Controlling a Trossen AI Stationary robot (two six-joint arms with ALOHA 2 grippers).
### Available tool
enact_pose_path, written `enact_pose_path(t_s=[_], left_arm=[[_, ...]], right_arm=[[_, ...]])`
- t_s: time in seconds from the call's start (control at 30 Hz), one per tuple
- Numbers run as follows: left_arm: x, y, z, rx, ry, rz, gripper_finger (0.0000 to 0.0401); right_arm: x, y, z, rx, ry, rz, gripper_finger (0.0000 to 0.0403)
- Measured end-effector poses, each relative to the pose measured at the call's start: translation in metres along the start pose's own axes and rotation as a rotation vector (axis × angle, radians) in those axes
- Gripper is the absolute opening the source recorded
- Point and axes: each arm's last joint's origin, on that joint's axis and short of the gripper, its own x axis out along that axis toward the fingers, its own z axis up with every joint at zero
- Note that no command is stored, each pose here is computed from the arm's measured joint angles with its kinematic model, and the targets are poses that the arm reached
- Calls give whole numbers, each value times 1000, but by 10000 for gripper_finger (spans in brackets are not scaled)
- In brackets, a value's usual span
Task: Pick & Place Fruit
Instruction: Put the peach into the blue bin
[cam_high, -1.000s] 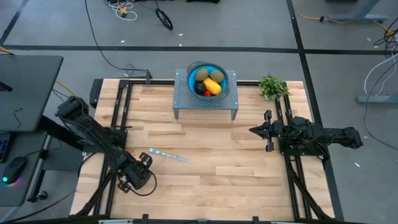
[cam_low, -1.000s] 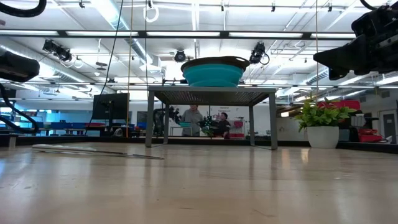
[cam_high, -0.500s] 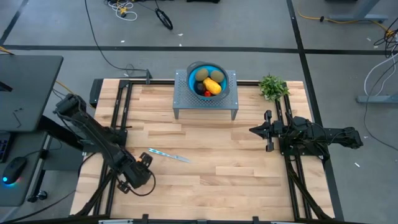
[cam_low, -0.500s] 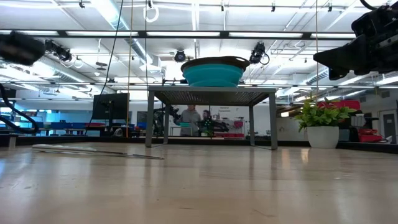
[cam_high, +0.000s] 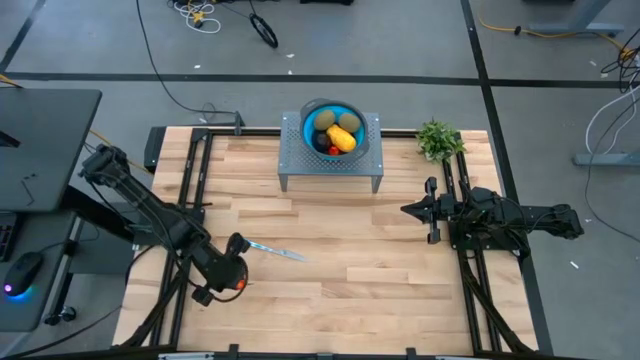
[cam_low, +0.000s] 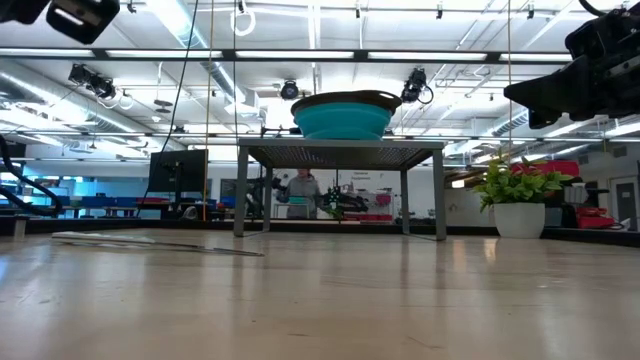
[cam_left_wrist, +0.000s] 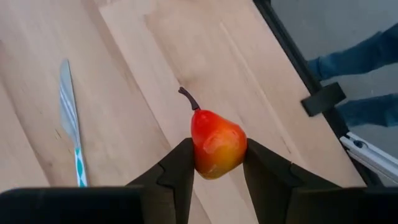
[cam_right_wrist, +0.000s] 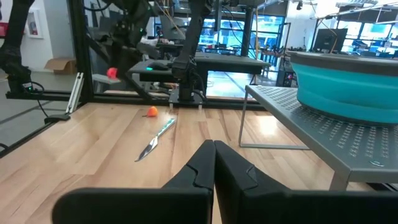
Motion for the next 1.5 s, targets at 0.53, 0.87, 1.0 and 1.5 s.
enact_pose_path(t_s=[0.53,0.87,1.0,1.5], left_arm=[[-31,6,26,59,-133,46,130],[-82,23,64,86,-330,117,130],[-88,28,67,93,-339,138,130],[-89,48,65,73,-308,202,130]], right_arm=[[0,0,0,0,-1,-1,7],[0,0,0,0,-1,0,7],[0,0,0,0,0,0,7],[0,0,0,0,0,0,7]])
